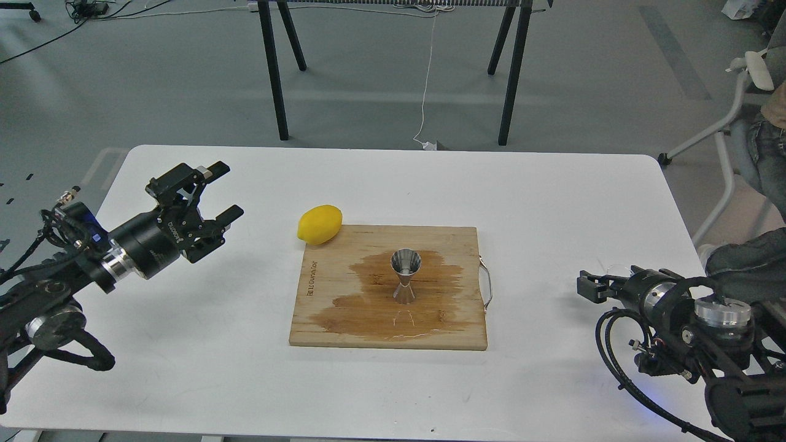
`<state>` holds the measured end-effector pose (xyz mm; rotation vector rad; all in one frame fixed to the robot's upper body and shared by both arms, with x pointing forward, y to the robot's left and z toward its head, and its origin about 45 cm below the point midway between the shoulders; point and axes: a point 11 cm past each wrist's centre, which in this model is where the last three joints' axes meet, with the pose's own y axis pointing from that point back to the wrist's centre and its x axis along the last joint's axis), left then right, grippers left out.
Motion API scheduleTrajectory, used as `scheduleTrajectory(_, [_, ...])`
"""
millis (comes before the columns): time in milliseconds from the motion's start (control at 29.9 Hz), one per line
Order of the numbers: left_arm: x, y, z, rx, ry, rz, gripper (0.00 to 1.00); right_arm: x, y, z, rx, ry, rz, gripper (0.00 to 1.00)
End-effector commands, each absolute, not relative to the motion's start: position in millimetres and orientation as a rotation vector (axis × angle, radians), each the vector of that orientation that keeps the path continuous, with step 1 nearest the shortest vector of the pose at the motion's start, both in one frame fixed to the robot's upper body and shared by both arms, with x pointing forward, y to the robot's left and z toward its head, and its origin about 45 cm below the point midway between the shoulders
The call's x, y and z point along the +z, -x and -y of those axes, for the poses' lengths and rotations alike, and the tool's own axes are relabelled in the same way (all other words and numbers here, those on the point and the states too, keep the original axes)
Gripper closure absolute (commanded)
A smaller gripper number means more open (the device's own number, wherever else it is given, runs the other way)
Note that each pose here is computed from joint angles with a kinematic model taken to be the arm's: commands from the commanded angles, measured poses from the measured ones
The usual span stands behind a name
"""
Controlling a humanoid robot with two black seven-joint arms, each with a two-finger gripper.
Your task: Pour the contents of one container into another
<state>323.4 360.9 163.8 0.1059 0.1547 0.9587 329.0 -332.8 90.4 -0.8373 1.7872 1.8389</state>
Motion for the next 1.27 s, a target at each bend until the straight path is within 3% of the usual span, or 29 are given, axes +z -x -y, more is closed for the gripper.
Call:
scheduleTrajectory(0, [163.9,-323.5,-361.0,0.959,-0.106,-0.155,0.06,102.1,-333.1,327.7,1.83,0.882,-1.756,0.03])
scheduleTrajectory(267, [166.3,-324.7,-363.2,0.964,-0.104,-0.15,0.06,177.0,-348.6,335.4,1.683,1.16,-1.701,0.01])
scheduleTrajectory(435, [182.0,-335.0,-369.1,0.991,-0.065,-0.12,0.06,265.5,-379.2,338.4,1.163,1.805,-1.502,0.01])
scheduleTrajectory(568, [202.0,-346.1,-379.0,1.046,0.021,-0.11,0.06,305.3,-393.4,345.1,0.91,2.053,-1.295,0.01])
scheduleTrajectory(702, [231.5,-357.6,-399.5,1.116,0.119,-0.095,0.06,297.9,-397.6,365.2,0.831,2.089,-1.225,0.01])
scheduleTrajectory(1237, [251.5,-364.9,-408.8,1.14,0.164,-0.068,0.06,288.0,-398.5,369.0,0.846,2.052,-1.246,0.01])
